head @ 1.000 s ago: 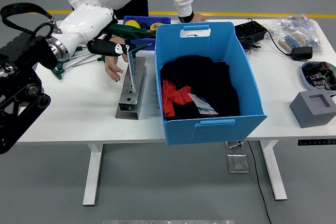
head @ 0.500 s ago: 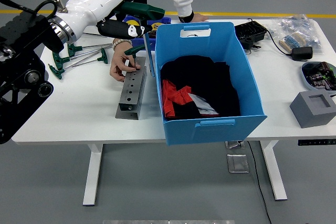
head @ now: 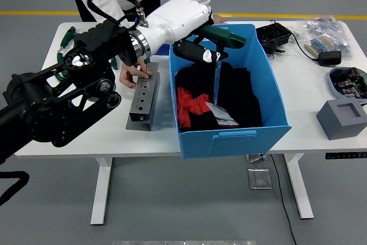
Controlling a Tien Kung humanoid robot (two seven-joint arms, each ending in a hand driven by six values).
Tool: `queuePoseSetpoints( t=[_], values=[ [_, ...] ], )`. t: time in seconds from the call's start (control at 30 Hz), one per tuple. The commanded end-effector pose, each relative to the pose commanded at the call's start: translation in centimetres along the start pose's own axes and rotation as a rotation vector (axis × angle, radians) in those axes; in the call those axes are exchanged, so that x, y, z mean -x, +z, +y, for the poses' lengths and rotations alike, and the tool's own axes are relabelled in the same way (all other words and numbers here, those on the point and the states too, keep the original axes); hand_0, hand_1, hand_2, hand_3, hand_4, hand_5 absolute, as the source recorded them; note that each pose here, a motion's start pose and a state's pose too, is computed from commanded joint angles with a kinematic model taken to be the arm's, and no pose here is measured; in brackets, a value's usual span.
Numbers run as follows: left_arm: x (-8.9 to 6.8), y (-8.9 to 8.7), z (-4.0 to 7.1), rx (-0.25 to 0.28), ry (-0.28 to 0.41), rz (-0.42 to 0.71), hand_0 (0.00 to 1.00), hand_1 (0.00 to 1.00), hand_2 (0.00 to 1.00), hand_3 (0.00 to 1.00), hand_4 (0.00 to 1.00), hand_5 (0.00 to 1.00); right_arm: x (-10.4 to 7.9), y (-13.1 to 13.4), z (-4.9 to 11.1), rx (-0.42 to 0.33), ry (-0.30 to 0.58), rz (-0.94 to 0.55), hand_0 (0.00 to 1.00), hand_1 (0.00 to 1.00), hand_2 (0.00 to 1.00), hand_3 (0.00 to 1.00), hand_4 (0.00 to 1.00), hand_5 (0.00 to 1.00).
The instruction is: Lift tool from toolbox,place it in box,lift tool from toolbox,place it in box
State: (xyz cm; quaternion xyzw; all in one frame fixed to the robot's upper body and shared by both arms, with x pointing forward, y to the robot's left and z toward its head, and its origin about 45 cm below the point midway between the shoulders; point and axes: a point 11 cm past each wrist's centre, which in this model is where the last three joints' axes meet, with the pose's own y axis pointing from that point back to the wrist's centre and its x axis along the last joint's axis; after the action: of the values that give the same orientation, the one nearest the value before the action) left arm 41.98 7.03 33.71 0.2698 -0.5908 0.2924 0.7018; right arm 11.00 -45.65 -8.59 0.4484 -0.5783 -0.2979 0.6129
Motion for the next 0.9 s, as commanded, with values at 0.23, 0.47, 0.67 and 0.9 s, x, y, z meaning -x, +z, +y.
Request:
queuePoseSetpoints(
  t=[0.23,0.47,0.67,0.9],
  values=[
    [4.0,0.0,-1.8,0.008,-0.178,-0.014,0.242,0.135,0.149,0.274,0.775,0.575,0.0,0.2,0.0,0.003,-0.003,0.005,0.638,0.612,0.700,0.553,0.806,0.640],
    [5.9,-0.2,-2.8,0.025,-0.306,0.030,0.372,0.360,0.357,0.542,0.891,0.642,0.0,0.4,0.0,0.007,-0.005,0.014,0.639,0.612,0.700,0.554,0.806,0.641],
    [5.6,-0.1,-4.0,0.056,-0.306,0.031,0.521,0.567,0.600,0.673,0.920,0.627,-0.2,0.2,0.0,0.005,-0.002,0.028,0.638,0.612,0.701,0.555,0.808,0.641],
    [2.3,-1.6,-5.8,0.021,-0.153,-0.059,0.635,0.664,0.706,0.698,0.935,0.611,-0.7,-0.6,0.0,-0.004,0.005,0.052,0.639,0.614,0.701,0.555,0.808,0.640]
  ],
)
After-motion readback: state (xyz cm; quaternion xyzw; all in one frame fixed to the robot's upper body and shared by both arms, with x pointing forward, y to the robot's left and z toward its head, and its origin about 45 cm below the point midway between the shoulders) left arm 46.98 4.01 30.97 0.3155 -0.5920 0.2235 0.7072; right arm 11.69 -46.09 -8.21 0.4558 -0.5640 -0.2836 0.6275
